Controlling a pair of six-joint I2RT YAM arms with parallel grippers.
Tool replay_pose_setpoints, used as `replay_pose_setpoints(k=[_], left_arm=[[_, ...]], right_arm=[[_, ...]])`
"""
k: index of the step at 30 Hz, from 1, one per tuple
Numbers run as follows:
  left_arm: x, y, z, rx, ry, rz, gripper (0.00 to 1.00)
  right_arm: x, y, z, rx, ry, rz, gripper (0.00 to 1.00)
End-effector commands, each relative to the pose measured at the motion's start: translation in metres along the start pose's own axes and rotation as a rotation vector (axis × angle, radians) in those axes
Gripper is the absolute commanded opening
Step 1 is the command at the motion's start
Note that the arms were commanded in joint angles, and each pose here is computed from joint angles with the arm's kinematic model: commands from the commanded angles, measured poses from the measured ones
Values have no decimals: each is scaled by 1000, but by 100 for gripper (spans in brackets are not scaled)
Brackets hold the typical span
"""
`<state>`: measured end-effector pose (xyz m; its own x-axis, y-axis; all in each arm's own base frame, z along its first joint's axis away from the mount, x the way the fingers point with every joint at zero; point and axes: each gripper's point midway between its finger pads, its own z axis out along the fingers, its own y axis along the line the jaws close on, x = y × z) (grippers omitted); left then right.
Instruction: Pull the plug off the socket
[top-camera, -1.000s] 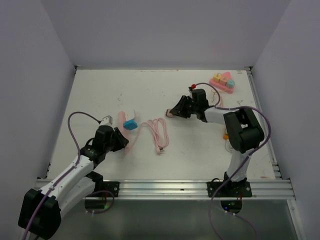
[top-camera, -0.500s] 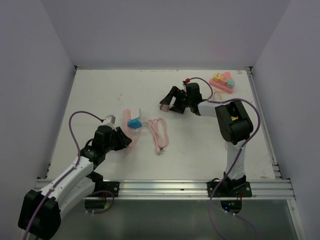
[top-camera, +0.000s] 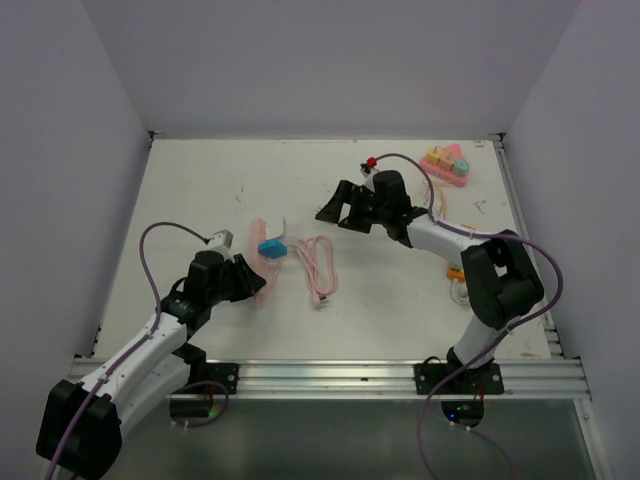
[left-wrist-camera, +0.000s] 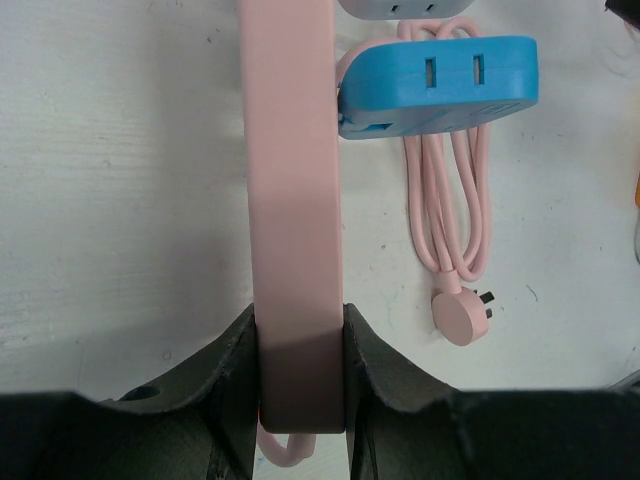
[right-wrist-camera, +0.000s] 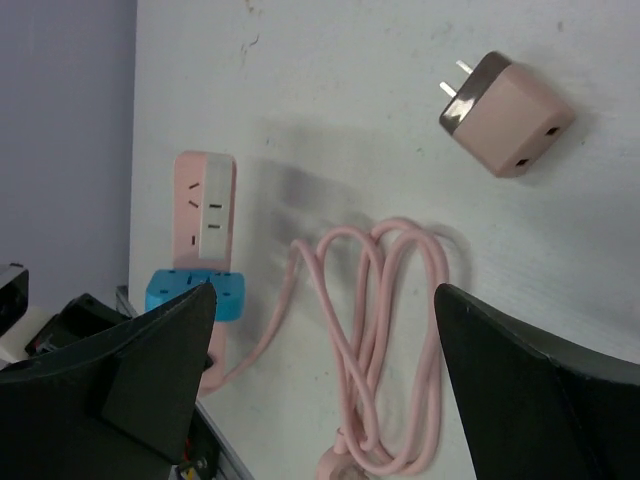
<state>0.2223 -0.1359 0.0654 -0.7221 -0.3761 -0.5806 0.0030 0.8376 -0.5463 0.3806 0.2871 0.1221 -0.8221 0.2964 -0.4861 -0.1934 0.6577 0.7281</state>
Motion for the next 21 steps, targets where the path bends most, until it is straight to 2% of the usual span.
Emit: replay_pose_setpoints(k=[1, 7, 14, 21], left_arm=[[-23, -22, -2, 97, -86, 57, 0], [-16, -27, -2, 133, -56, 66, 0], [-9, -28, -2, 156, -35, 69, 0], [-3, -25, -1, 156, -20, 67, 0]], right_arm=[[28, 31, -4, -48, 40, -46, 94], [58, 66, 13, -131, 69, -11, 90], [60, 86, 48, -166, 91, -4, 88], [58, 81, 76, -140, 83, 17, 76]])
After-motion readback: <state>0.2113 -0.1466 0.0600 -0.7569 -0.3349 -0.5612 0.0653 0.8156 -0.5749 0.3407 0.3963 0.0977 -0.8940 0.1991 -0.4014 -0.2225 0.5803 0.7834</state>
